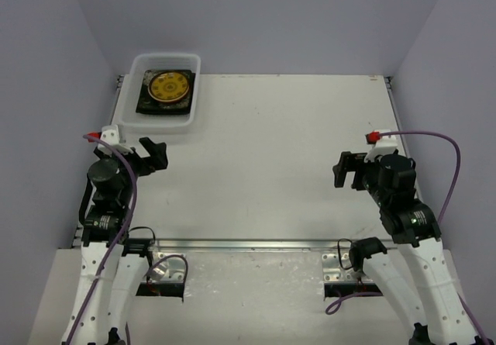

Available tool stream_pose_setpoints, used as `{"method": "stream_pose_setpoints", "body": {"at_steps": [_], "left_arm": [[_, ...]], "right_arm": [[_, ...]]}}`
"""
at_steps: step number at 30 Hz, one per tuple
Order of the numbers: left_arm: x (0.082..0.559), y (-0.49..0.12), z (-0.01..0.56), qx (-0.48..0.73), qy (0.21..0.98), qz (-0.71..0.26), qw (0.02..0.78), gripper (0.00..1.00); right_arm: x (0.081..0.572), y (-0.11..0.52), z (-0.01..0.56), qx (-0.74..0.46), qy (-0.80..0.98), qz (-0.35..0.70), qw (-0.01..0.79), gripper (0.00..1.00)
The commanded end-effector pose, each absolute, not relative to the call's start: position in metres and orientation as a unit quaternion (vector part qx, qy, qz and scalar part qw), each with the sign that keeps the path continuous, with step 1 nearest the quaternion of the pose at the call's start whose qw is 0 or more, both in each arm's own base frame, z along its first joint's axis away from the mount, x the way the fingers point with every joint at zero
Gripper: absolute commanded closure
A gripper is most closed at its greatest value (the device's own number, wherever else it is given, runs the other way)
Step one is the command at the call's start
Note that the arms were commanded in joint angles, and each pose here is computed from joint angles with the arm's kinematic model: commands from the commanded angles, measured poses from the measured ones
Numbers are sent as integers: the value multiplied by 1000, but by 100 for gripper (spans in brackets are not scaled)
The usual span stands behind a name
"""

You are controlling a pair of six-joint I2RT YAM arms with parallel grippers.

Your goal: Place the plates into the plastic bin on the countertop

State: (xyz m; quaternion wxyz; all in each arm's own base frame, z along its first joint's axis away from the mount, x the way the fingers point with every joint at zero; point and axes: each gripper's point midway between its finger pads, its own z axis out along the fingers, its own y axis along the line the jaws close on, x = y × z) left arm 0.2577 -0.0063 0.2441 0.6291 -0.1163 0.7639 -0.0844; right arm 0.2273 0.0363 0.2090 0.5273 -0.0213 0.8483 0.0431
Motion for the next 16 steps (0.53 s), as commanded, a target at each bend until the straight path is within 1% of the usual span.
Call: {"method": "stream_pose_setpoints", "body": {"at_steps": [1, 6, 16], "left_arm": [[264, -5, 248, -102, 746, -72, 654, 0], [264, -17, 244, -71, 750, -86, 652, 0], [265, -21, 240, -69, 753, -89, 649, 0]], "right_arm": [[236, 38, 218, -30, 836, 42, 547, 1], [238, 32, 222, -20, 835, 27, 550, 1], [239, 29, 222, -17, 835, 20, 549, 1]]}}
